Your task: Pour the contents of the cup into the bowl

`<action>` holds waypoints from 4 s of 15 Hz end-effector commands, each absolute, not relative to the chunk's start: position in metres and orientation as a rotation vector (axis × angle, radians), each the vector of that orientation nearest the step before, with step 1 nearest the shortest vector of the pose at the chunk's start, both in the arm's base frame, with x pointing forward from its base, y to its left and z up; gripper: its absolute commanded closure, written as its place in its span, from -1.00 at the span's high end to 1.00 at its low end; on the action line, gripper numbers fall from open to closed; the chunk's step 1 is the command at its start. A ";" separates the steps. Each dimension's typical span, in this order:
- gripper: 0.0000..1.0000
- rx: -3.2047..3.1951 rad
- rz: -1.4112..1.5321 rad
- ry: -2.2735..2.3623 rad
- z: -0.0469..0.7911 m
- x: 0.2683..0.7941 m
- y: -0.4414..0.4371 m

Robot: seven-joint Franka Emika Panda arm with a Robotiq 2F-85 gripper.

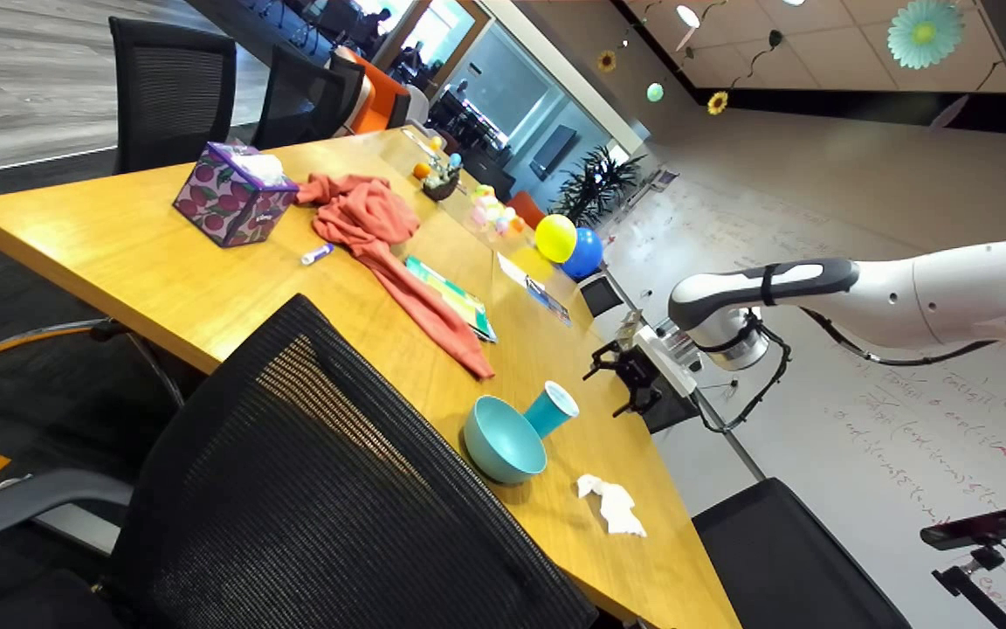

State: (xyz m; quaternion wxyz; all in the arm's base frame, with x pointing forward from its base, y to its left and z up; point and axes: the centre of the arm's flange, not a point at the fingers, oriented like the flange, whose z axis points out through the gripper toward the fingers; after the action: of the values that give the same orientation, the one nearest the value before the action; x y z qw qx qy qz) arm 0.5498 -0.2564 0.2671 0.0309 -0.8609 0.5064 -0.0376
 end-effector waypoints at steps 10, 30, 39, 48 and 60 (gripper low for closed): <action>1.00 -2.666 -0.089 1.576 0.238 0.563 -0.262; -0.59 -2.707 -0.117 1.616 0.163 0.584 -0.286; -1.00 -2.773 -0.138 1.502 0.200 0.572 -0.265; -0.99 -3.235 -0.095 0.979 0.282 0.515 -0.204; -0.96 -3.597 -0.014 0.527 0.263 0.538 -0.107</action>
State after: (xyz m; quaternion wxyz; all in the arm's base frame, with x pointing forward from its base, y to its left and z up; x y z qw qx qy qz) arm 0.5386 -0.1069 0.2628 -0.2447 -0.9594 0.1405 -0.0038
